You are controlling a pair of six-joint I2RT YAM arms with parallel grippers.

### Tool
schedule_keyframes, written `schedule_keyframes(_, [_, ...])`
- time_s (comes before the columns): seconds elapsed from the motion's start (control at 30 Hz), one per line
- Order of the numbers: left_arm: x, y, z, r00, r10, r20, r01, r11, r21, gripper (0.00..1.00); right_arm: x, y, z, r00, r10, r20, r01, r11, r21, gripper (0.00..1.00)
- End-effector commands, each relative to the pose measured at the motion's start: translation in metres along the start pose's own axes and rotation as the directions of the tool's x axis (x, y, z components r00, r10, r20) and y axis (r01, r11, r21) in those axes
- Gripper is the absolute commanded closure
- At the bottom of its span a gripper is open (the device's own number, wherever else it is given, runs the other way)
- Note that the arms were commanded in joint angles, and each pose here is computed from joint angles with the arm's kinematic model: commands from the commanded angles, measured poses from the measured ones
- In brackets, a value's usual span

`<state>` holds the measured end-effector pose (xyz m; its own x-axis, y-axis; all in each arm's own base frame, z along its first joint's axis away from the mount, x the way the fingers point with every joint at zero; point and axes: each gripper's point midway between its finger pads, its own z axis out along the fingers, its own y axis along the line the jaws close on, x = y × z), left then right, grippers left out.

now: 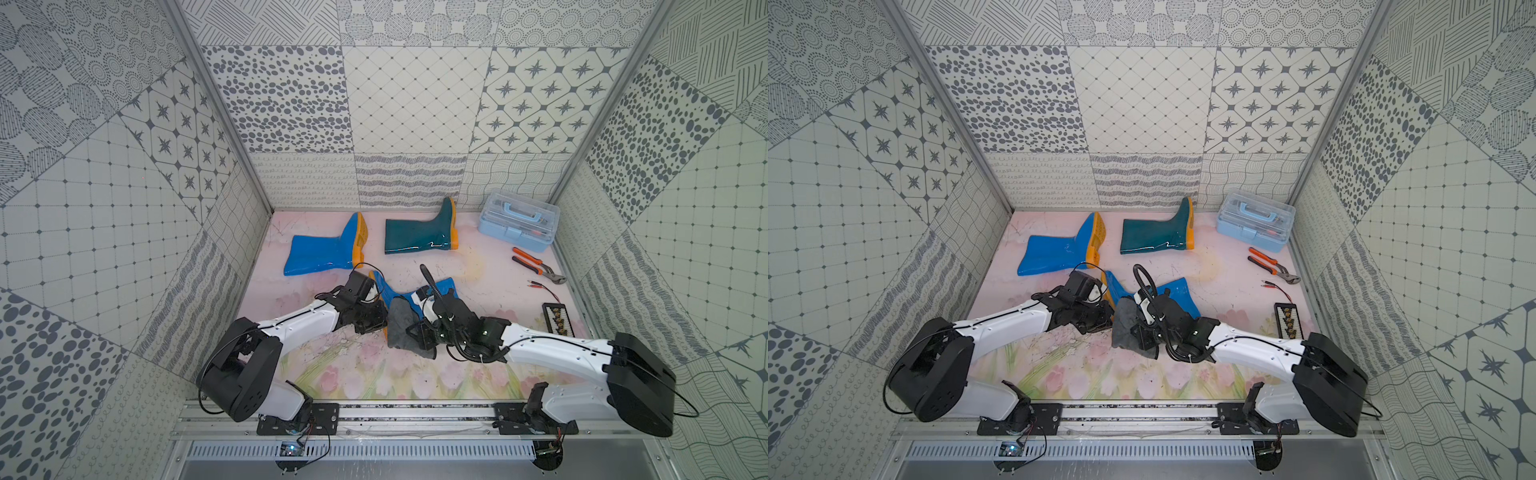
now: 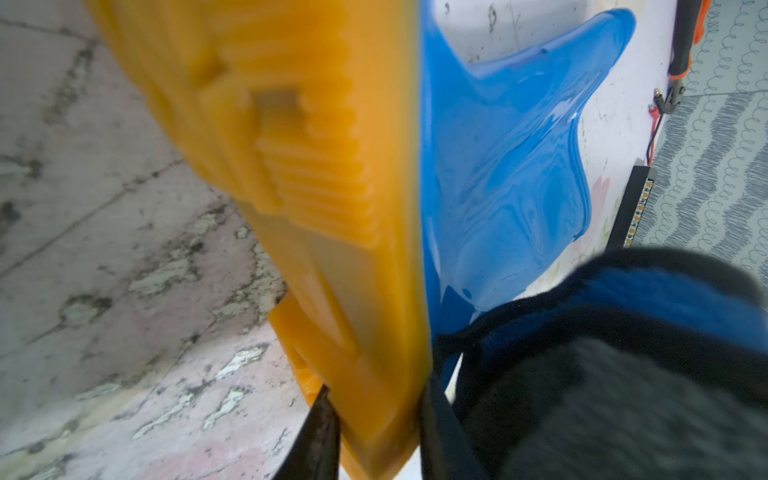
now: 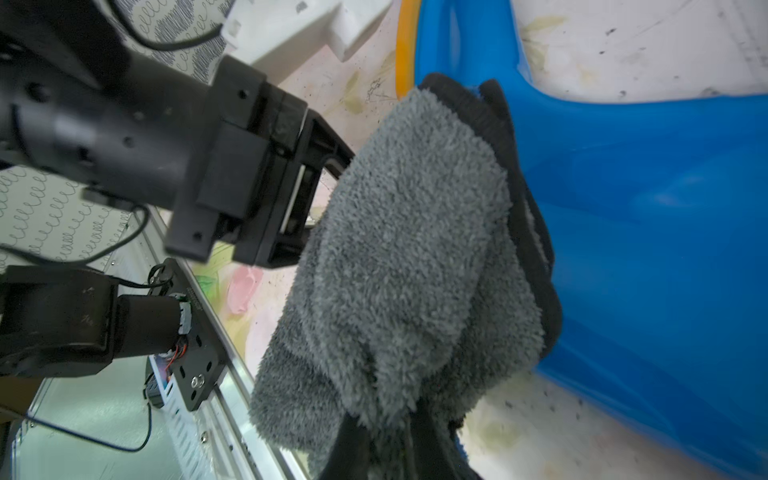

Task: Wipe the rubber boots with a cloth
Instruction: Wipe the dirt off the rubber boot.

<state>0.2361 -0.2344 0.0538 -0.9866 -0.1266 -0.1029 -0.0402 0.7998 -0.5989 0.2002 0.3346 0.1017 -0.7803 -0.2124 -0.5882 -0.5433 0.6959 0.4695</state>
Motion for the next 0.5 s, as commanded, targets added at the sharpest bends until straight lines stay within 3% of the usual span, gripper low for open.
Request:
schedule_keyframes(0.0, [0.015, 0.051, 0.004, 1.0, -0.023, -0.019, 0.019, 0.978, -0.206, 1.0, 0.005, 0.0, 0.023, 0.999, -0.027, -0.027, 0.026, 0.999, -0.029, 1.0])
schedule_keyframes(0.13, [0.017, 0.053, 0.002, 1.0, -0.02, -0.016, 0.016, 0.976, -0.215, 1.0, 0.015, -0.016, 0.007, 1.0, -0.018, -0.017, 0.018, 1.0, 0.015, 1.0])
schedule_keyframes(0.23, [0.018, 0.054, 0.001, 1.0, -0.018, -0.018, 0.013, 0.976, -0.219, 1.0, 0.023, -0.045, -0.024, 0.999, -0.032, -0.001, 0.032, 0.99, 0.137, 1.0])
schedule_keyframes(0.37, [0.021, 0.058, 0.003, 0.999, -0.021, -0.027, 0.014, 0.974, -0.226, 1.0, 0.042, -0.127, -0.072, 0.995, 0.096, 0.031, -0.1, 0.928, 0.358, 1.0])
schedule_keyframes(0.47, [0.022, 0.058, 0.004, 0.999, -0.02, -0.034, 0.012, 0.974, -0.227, 1.0, 0.031, -0.149, -0.103, 0.976, 0.152, 0.158, -0.202, 0.905, 0.375, 1.0])
